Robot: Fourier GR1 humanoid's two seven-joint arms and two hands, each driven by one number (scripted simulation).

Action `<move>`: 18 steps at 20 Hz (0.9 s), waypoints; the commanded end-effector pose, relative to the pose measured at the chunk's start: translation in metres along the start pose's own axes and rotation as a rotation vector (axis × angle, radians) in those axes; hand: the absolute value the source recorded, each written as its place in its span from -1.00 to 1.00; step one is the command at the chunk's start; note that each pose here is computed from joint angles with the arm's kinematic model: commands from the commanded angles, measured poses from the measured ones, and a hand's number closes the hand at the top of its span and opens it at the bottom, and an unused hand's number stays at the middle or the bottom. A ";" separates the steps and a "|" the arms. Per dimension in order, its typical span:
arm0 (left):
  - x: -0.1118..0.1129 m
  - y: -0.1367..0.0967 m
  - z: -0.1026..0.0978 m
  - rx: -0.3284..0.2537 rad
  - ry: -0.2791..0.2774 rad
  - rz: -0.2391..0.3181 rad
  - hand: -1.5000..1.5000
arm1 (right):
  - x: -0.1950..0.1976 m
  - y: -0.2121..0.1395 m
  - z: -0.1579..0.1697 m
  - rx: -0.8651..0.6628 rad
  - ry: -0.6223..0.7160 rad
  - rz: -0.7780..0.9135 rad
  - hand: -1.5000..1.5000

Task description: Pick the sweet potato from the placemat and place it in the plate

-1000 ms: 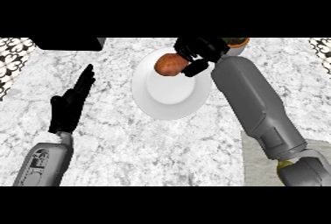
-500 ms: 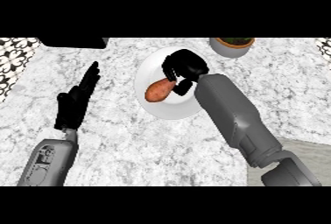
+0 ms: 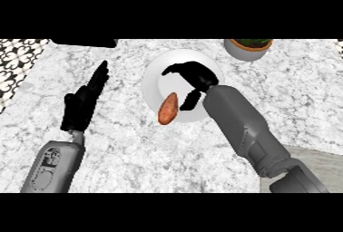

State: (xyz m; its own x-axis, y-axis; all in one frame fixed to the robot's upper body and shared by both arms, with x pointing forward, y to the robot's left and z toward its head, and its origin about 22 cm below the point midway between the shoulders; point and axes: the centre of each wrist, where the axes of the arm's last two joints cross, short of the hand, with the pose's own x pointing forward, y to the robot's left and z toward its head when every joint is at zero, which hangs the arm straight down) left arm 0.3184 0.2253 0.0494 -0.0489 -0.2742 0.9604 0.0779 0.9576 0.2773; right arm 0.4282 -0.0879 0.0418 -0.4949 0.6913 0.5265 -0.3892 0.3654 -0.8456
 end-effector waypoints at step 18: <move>-0.001 0.016 0.017 0.021 0.019 0.003 0.00 | -0.093 -0.143 0.080 -0.417 0.054 -0.526 -1.00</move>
State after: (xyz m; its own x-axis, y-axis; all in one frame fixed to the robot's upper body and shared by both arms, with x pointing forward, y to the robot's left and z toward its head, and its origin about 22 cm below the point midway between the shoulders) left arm 0.3101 0.2412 0.0482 -0.0286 -0.2726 0.9617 0.0424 0.9609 0.2737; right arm 0.4661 -0.2032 0.1041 -0.2999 0.3963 0.8678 -0.2699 0.8372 -0.4756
